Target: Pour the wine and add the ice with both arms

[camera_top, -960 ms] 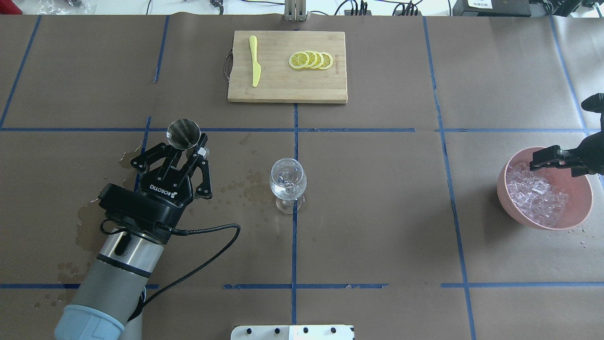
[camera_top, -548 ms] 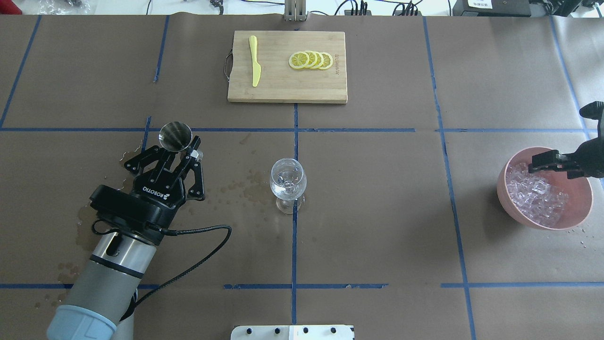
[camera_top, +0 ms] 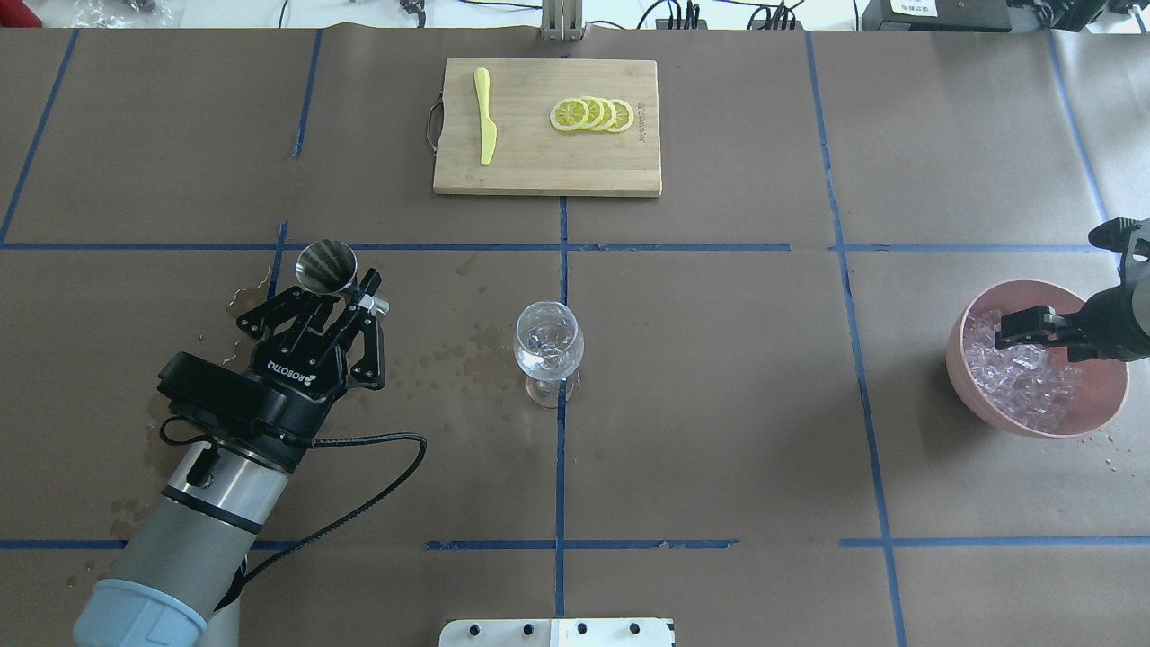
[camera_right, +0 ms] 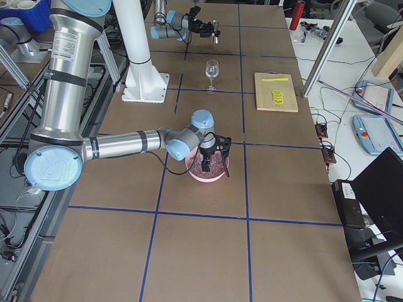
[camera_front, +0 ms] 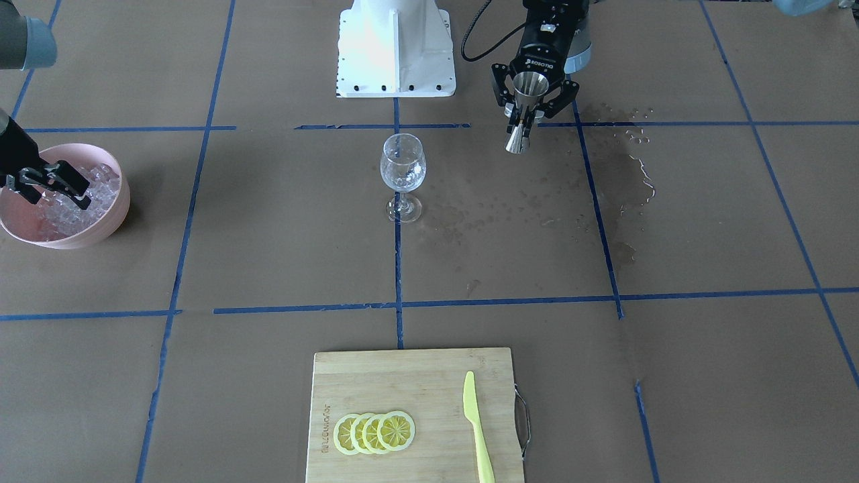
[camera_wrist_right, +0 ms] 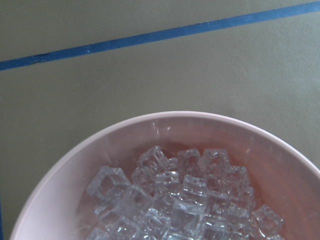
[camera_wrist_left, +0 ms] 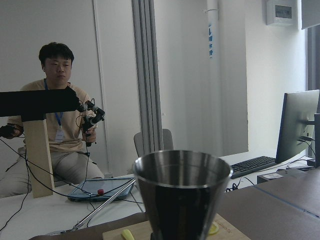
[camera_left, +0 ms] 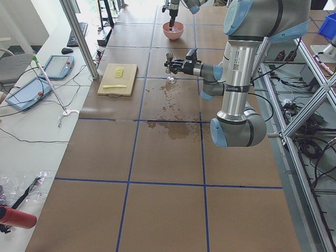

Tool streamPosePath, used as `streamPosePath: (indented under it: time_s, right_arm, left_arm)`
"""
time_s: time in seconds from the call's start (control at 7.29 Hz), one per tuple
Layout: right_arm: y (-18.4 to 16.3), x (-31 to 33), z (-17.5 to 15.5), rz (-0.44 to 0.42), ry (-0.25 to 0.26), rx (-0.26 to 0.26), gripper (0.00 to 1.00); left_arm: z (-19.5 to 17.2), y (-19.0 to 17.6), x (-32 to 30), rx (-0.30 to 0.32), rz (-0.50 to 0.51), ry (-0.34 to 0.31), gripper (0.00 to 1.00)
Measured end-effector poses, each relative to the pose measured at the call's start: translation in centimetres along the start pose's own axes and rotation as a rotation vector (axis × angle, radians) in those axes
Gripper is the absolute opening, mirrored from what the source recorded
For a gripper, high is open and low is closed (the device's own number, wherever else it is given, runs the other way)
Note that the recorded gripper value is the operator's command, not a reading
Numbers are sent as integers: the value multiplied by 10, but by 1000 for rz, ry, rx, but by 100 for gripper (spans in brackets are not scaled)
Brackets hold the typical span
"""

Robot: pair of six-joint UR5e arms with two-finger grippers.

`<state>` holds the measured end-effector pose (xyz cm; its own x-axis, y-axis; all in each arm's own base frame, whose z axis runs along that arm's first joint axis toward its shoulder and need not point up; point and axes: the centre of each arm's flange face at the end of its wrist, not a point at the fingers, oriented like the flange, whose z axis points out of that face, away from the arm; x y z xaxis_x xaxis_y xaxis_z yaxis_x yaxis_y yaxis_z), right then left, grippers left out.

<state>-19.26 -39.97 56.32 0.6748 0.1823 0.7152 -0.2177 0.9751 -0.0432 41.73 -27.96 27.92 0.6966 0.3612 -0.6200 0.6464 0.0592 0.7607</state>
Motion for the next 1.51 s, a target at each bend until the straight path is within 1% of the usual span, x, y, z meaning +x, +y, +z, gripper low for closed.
streamPosePath:
  time_s: [0.14, 0.27, 0.55, 0.82, 1.23, 1.37, 1.51]
  right_arm:
    - [4, 1, 2, 0, 4, -7, 66]
    - [6, 2, 3, 0, 7, -12, 48]
    - [8, 4, 3, 1, 9, -14, 22]
    - [10, 3, -3, -2, 3, -9, 0]
    - [16, -3, -22, -10, -14, 6, 0]
    - [19, -5, -30, -14, -22, 11, 0]
    - [22, -8, -39, -18, -31, 20, 0]
  left_arm:
    - [-1, 1, -2, -3, 2, 1, 0]
    - [-1, 2, -3, -5, 4, 1, 0]
    - [-2, 3, -4, -7, 6, 2, 0]
    - [-3, 5, -6, -10, 12, 2, 0]
    - [-4, 9, -11, -16, 20, 0, 0]
    - [-7, 15, -16, -30, 2, 8, 0]
    - [-14, 28, -30, -63, -28, 27, 0]
